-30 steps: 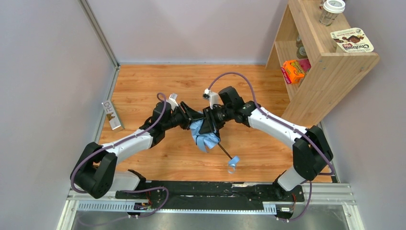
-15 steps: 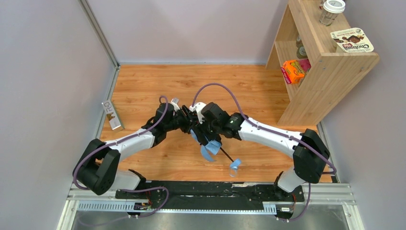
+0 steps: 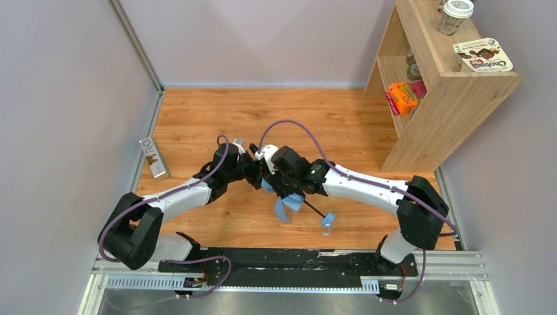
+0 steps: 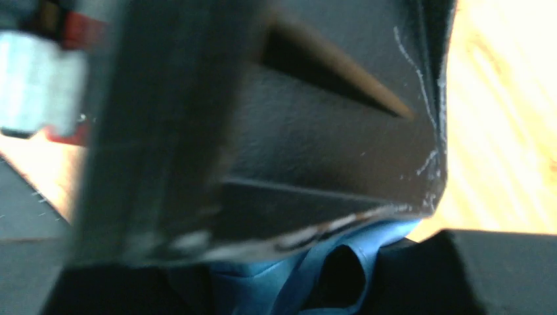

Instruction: Put away the umbrella

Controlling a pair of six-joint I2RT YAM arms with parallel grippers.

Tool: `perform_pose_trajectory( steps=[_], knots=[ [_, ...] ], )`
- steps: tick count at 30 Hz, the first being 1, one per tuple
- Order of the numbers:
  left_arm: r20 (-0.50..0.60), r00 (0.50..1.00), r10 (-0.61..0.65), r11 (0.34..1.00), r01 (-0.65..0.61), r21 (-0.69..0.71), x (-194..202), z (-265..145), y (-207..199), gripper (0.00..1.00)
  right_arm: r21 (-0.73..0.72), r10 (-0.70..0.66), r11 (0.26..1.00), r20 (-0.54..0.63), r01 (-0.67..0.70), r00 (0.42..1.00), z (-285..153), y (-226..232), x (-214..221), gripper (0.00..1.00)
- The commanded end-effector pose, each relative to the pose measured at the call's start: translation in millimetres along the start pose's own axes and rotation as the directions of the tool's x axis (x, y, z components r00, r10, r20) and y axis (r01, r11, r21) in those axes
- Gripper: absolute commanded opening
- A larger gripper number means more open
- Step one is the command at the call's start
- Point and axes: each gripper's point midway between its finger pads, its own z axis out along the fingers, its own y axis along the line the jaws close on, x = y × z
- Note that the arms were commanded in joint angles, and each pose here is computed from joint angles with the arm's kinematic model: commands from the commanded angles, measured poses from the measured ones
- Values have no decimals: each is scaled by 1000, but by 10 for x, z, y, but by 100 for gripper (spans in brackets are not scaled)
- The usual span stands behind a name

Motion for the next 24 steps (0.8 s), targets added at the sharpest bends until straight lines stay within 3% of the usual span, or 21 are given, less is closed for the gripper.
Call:
perform_pose_trajectory(
  steps=[1,8,15,20,22,24],
  knots=[
    [-46,985,169,982,-164,99,167,-114,-282,76,-289,173,951,218,-106,960,-293,147,-561,0],
    [17,948,317,945,-317,80,119,-228,-302,77,-588,426,774,207,-236,881,-632,16,-783,0],
    [17,941,338,935,-337,111,120,-156,-407,78,-749,498,629,182,-209,848,-938,159,-1052,0],
    [-1,948,317,938,-313,147,154,-45,-459,77,-790,519,591,218,-162,826,-1103,194,-1218,0],
    [-3,948,318,936,-313,158,160,-27,-503,66,-795,520,586,221,-156,825,-1117,189,-1237,0],
    [9,946,324,932,-321,170,151,-30,-529,38,-785,508,597,212,-164,835,-1080,180,-1189,0]
  ],
)
